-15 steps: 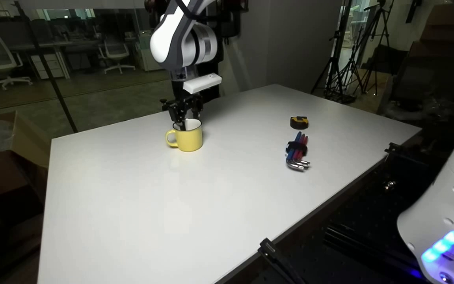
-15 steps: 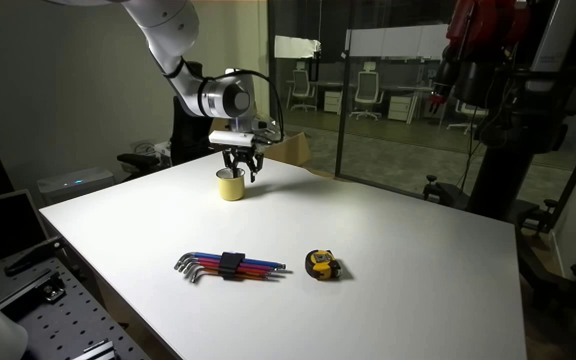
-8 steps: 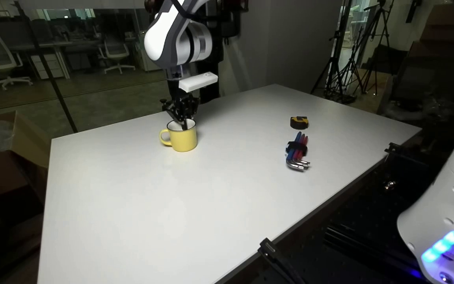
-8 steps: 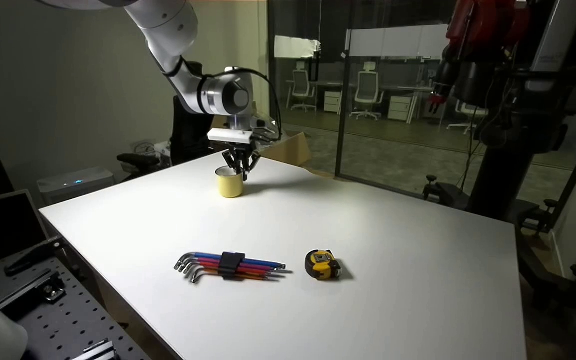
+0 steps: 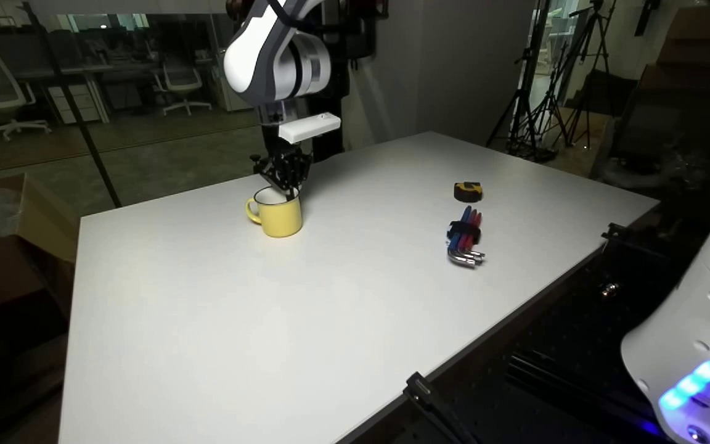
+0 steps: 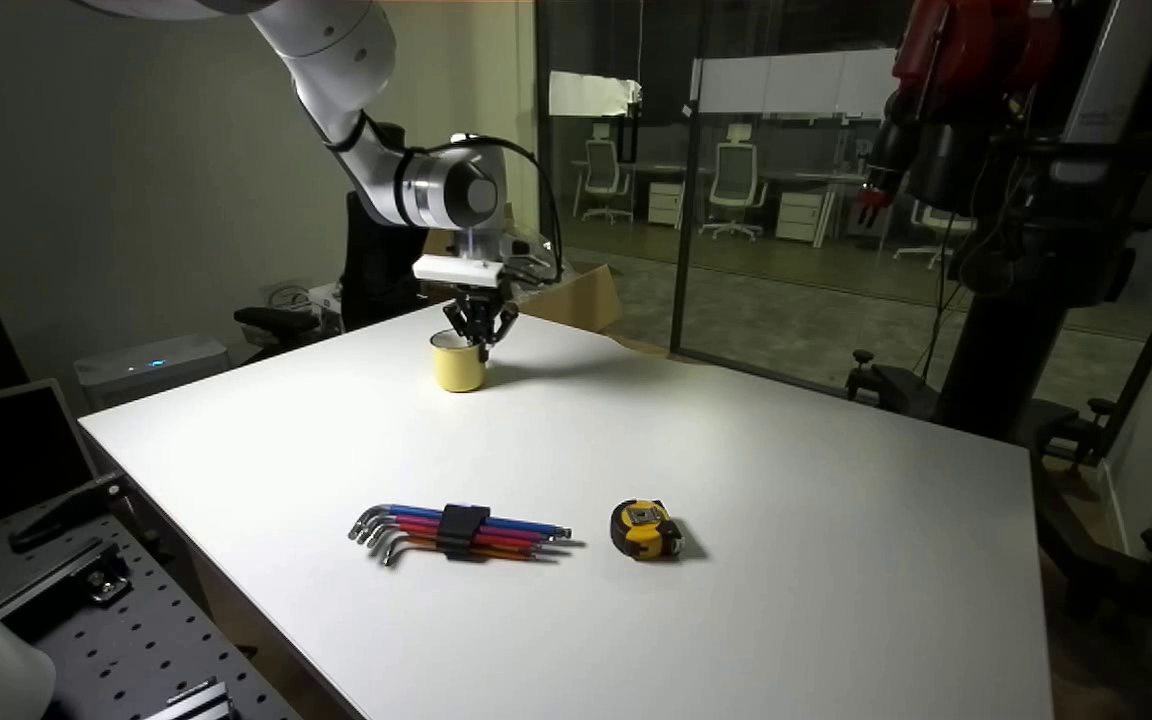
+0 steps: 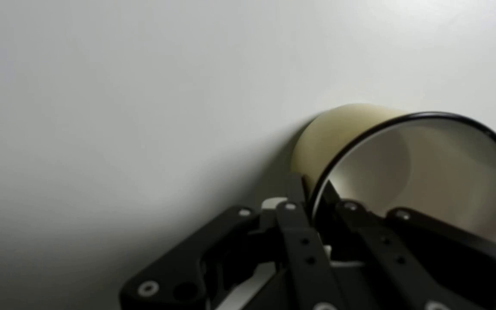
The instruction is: Move the yellow mug forwards
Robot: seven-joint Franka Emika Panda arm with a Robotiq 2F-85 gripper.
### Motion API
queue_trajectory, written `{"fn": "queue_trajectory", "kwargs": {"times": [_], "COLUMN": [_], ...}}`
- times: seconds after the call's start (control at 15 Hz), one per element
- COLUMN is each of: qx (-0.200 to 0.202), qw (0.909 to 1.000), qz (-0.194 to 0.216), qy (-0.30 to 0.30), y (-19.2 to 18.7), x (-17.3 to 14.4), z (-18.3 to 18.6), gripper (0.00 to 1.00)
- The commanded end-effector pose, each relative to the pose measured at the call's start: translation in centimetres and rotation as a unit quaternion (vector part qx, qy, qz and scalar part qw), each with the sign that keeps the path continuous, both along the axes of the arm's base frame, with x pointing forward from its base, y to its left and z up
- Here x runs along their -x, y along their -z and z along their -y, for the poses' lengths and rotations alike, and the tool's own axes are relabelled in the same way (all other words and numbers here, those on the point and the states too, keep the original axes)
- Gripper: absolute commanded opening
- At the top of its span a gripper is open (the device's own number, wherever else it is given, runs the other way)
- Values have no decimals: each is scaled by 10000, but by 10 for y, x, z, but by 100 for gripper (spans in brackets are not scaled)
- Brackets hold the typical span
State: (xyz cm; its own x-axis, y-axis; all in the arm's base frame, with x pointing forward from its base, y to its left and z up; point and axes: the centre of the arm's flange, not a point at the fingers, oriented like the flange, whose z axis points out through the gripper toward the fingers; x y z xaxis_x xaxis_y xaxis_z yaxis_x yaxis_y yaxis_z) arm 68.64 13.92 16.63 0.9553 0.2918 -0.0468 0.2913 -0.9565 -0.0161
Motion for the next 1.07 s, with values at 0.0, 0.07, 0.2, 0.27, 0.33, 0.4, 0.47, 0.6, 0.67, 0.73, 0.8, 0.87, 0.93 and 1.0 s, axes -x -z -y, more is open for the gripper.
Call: {"fn": "queue_trajectory", "kwargs": {"times": [0.0,0.07,0.2,0.27,0.33,0.4,0.47,0.6,0.67,0.73,0.8,0.87,0.93,1.0], "qx": [-3,-5,-8,67,156,193,220,244,256,247,261,239,243,280], "qw": [10000,10000,10000,10000,9999,9997,9996,9991,9987,9985,9982,9982,9982,9980], "qz": [-8,-12,-14,-2,54,114,171,291,356,379,384,339,289,225], "qy": [2,3,6,-14,37,60,95,184,246,320,376,424,464,514], "y": [0,0,0,1,2,3,3,1,1,0,0,0,-1,-1], "x": [0,0,0,6,13,21,31,56,67,83,96,111,126,142], "z": [0,0,0,0,1,2,4,7,7,9,10,12,15,18], "gripper": [10,10,10,3,3,3,3,3,3,3,3,3,3,3]}}
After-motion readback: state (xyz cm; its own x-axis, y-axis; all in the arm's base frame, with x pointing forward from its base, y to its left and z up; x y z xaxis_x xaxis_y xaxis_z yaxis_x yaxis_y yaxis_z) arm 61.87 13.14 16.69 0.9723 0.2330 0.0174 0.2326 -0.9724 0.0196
